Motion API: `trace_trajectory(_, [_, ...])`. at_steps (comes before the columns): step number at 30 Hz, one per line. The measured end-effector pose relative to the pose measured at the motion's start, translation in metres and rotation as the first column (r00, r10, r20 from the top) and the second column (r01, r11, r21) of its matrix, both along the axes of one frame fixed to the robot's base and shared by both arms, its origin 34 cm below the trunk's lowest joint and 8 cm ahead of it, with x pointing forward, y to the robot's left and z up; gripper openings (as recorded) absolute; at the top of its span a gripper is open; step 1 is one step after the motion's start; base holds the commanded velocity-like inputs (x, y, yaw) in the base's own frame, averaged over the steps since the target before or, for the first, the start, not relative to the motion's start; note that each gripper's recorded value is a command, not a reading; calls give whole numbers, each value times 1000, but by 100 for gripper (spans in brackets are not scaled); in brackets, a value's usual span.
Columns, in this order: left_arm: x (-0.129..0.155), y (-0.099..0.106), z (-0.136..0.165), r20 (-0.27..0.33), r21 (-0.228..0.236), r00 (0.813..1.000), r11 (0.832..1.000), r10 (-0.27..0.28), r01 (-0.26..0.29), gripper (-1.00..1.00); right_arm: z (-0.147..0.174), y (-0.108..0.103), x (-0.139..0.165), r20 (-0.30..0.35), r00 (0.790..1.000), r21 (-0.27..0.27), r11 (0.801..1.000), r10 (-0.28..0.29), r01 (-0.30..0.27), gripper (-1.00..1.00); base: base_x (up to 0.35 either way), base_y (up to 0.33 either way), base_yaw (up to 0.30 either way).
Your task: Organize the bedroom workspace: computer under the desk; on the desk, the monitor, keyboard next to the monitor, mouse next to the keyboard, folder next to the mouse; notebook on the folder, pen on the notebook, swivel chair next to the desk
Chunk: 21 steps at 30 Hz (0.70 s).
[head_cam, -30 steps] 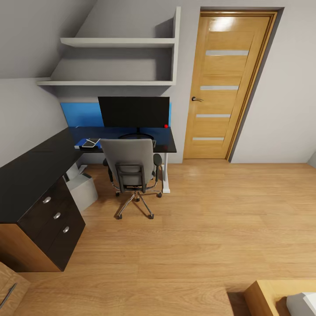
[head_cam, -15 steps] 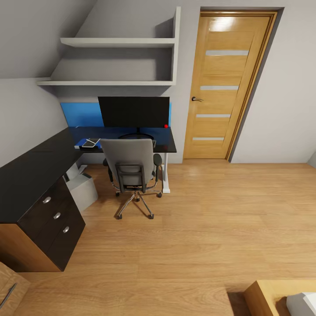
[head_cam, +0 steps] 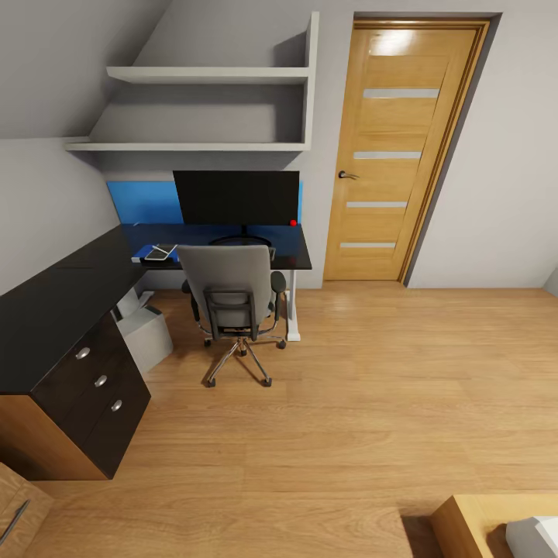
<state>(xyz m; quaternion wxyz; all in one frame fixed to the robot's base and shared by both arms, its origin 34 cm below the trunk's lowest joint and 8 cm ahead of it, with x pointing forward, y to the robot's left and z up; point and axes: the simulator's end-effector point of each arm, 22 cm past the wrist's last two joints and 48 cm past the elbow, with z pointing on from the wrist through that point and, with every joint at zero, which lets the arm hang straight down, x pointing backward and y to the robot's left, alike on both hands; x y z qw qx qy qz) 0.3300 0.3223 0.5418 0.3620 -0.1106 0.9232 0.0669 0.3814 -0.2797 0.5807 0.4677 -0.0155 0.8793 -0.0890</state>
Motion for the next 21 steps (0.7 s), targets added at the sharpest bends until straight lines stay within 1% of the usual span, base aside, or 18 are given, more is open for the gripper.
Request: trace_trajectory(21, [0, 0, 0, 0, 0, 1000, 1000, 0, 0, 100, 0, 0, 0, 0, 1000, 1, 1000, 0, 0, 100, 0, 0, 0])
